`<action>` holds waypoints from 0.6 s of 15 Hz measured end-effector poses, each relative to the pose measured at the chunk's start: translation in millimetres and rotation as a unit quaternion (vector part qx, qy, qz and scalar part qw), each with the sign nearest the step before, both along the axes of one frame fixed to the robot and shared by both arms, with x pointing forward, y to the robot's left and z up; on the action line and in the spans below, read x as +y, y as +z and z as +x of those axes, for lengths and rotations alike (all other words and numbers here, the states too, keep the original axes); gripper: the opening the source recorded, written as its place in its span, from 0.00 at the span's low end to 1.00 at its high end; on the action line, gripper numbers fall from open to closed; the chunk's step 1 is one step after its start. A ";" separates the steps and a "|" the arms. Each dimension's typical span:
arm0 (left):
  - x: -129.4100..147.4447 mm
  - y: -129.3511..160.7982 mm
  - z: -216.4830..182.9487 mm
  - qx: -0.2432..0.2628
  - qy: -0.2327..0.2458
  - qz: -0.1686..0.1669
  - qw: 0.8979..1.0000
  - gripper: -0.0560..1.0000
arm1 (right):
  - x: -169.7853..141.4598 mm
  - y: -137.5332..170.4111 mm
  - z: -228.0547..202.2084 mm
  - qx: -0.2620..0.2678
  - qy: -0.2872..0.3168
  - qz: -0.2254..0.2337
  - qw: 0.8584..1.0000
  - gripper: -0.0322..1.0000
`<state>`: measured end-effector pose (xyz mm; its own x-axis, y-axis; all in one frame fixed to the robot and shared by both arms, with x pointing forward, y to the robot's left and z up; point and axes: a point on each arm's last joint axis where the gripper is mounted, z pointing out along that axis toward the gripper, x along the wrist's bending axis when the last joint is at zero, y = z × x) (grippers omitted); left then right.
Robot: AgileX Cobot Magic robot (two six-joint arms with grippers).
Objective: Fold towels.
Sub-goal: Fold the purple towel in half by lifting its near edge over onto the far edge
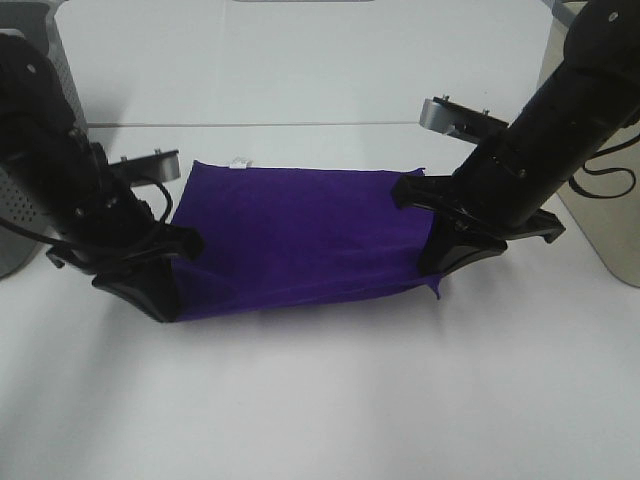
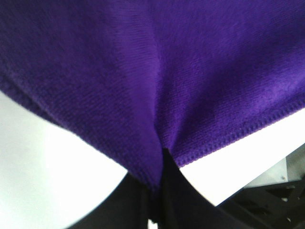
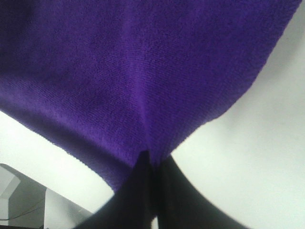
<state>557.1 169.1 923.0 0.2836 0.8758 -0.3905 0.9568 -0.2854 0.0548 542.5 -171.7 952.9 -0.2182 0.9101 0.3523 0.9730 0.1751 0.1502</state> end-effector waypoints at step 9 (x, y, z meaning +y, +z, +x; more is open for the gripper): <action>-16.3 38.1 86.6 -0.169 -0.004 0.000 0.986 0.05 | 13.2 3.3 96.7 -0.125 0.010 -0.060 0.990 0.05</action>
<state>643.7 152.8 961.1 0.4051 0.8727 -0.2726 0.8812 -0.2933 0.3708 639.1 -158.5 956.2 -0.3028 0.9371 0.1737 0.9043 0.2249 0.3630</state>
